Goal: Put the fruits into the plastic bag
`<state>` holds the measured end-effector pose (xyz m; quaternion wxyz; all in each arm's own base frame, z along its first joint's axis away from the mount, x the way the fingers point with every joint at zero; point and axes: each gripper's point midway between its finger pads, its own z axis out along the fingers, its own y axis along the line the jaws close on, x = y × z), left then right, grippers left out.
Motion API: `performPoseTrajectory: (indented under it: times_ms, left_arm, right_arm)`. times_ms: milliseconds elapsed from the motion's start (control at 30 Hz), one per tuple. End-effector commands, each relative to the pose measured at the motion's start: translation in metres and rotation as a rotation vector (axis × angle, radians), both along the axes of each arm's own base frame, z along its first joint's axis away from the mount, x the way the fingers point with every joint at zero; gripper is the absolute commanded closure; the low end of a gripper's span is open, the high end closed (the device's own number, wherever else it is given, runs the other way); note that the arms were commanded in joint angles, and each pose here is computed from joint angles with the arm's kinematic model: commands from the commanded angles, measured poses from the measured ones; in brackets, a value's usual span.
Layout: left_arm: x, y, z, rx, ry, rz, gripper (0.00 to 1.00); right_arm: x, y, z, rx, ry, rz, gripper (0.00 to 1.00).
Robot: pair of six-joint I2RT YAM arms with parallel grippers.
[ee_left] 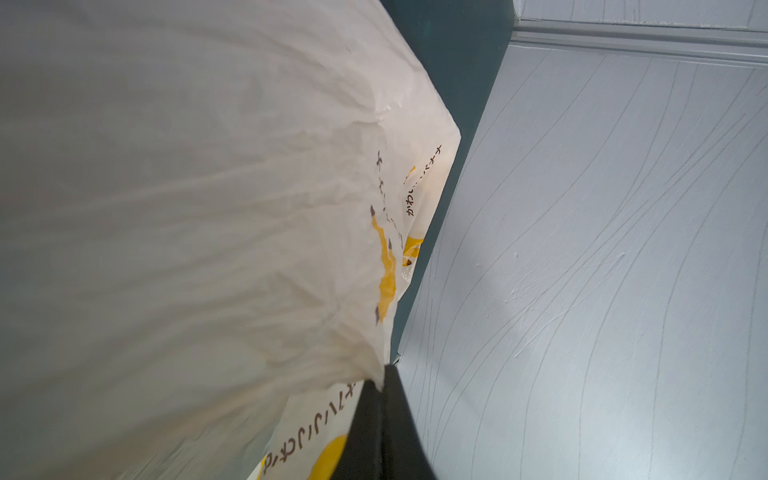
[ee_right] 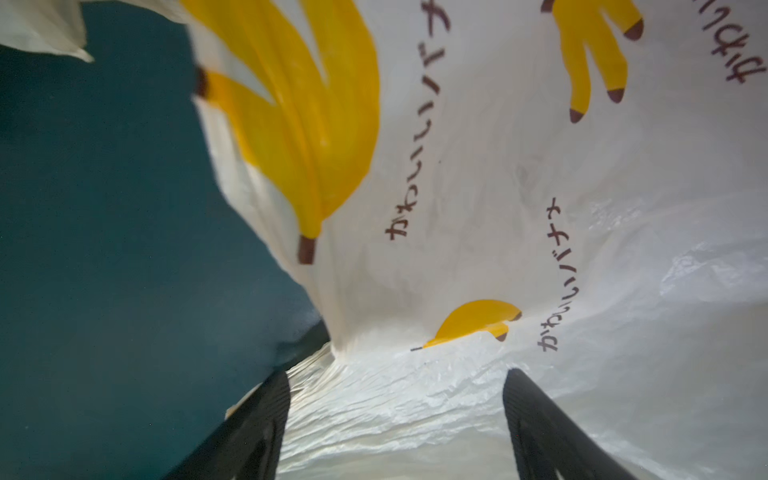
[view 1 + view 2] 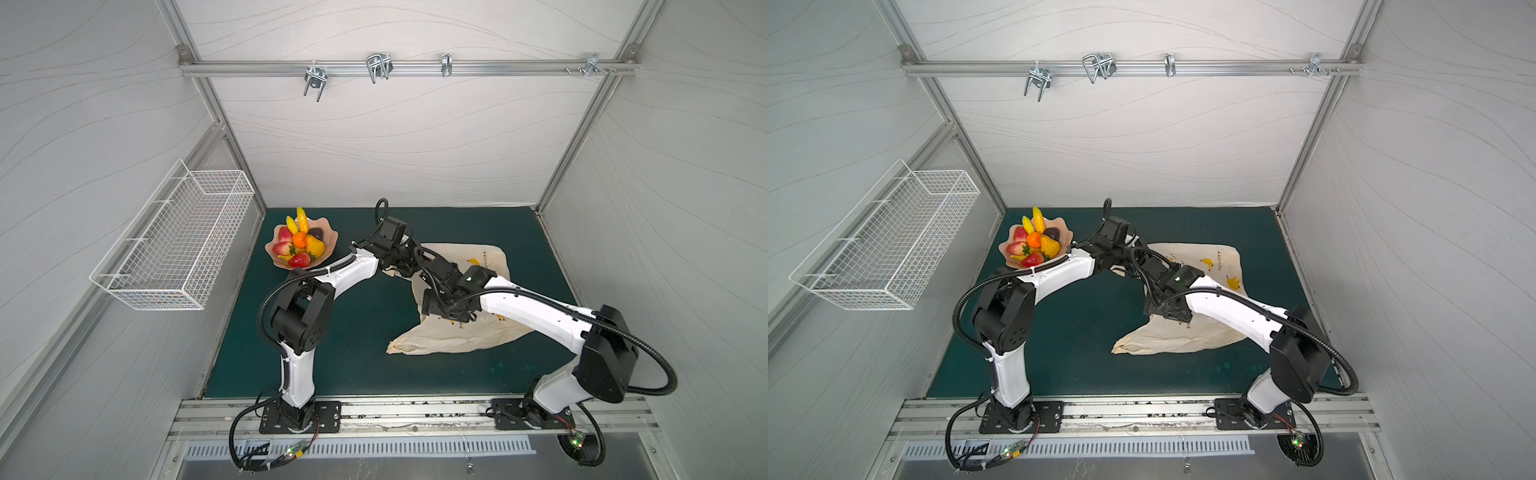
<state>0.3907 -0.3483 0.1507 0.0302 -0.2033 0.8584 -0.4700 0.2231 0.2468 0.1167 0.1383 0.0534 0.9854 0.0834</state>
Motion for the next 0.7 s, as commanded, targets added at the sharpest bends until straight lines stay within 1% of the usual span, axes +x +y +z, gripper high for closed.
performPoseTrajectory:
  times_ms: [0,167,367,433,533,567,633,667]
  left_arm:
    - [-0.001,-0.003,0.027,-0.034,-0.062,-0.009,1.00]
    - [-0.004,-0.002,0.027,-0.033,-0.058,-0.013,1.00]
    - [-0.004,-0.002,0.030,-0.035,-0.066,-0.014,1.00]
    - [-0.004,-0.002,0.031,-0.037,-0.067,-0.015,1.00]
    - [-0.005,-0.002,0.032,-0.037,-0.069,-0.016,1.00]
    - [-0.005,-0.002,0.032,-0.036,-0.067,-0.015,1.00]
    - [-0.005,-0.001,0.031,-0.032,-0.066,-0.017,1.00]
    - [-0.005,-0.001,0.032,-0.032,-0.068,-0.017,1.00]
  right_arm:
    - [0.011,0.007,0.006,0.056,-0.066,-0.077,0.18]
    - [0.019,0.014,0.007,0.046,-0.112,-0.068,0.18]
    - [0.018,0.009,-0.007,-0.068,-0.076,-0.070,0.19]
    - [0.019,0.007,-0.006,-0.111,-0.085,-0.066,0.22]
    - [0.020,0.001,-0.004,-0.154,-0.094,-0.071,0.34]
    - [0.019,-0.002,-0.004,-0.171,-0.095,-0.072,0.40]
    - [0.017,-0.009,-0.003,-0.192,-0.090,-0.084,0.48]
    - [0.016,-0.012,-0.004,-0.200,-0.092,-0.093,0.55]
